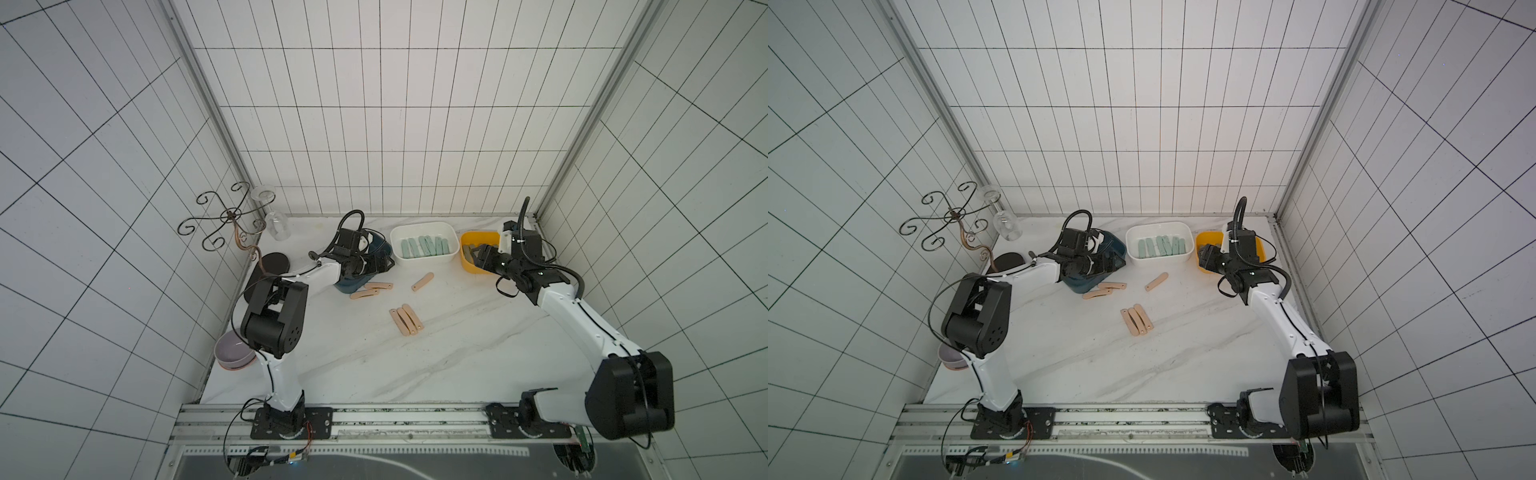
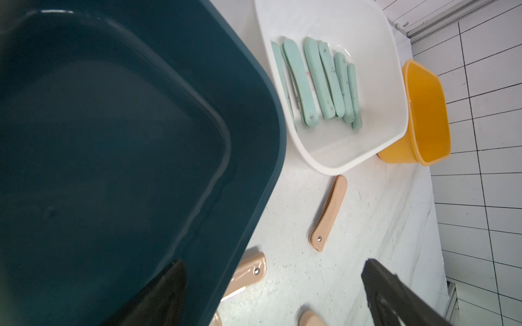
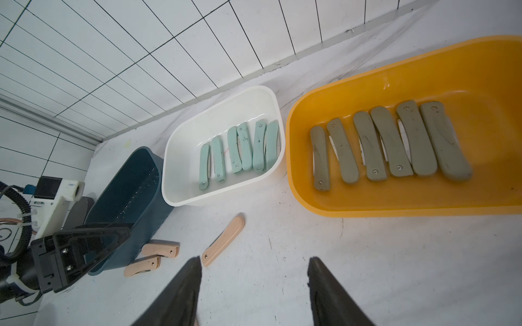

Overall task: Place the fruit knives into the storage box by color
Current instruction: Adjust the storage box at the center of the board.

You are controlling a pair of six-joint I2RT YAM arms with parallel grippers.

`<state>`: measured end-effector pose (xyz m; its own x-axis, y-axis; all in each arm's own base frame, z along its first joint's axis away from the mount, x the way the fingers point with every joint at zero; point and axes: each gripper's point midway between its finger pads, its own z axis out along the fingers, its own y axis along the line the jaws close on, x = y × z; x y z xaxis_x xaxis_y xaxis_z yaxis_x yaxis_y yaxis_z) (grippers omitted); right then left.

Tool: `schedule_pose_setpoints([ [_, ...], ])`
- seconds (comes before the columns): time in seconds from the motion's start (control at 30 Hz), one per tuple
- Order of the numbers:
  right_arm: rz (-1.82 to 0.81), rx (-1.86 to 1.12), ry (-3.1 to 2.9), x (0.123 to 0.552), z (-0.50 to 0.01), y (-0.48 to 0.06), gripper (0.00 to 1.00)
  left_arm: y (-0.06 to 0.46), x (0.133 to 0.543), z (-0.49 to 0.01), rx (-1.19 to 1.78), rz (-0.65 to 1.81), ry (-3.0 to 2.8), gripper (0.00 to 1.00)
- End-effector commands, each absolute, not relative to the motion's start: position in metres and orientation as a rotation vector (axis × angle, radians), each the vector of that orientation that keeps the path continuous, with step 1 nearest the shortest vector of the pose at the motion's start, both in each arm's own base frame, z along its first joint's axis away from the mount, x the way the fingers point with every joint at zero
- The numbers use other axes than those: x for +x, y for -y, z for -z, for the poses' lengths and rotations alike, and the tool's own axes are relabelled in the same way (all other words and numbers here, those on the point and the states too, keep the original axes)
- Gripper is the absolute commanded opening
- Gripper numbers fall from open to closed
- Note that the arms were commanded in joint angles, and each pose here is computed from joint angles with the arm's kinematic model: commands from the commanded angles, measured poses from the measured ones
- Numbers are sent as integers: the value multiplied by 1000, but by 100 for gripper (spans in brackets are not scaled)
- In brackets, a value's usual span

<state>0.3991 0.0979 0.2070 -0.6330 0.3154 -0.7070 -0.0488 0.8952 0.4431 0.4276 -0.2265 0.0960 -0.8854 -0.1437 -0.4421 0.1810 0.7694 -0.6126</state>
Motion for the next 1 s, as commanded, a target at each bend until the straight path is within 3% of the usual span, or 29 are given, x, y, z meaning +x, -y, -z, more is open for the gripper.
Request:
schedule_pose_setpoints([
  [0.0, -537, 195, -2203, 400, -203, -102, 62, 230, 417, -110, 30, 987, -2439, 97],
  [0.3, -553, 183, -2210, 399, -199, -115, 62, 226, 391, -114, 22, 1029, -2434, 97],
  [0.5, -597, 124, -2211, 403, -198, -140, 62, 215, 387, -161, 9, 994, -2340, 97],
  [0.63, -660, 31, -2205, 411, -202, -175, 61, 184, 378, -176, -112, 879, -2328, 97],
  [0.97, -796, -307, -2189, 437, -212, -314, 57, 85, 333, -153, -507, 643, -2304, 97],
])
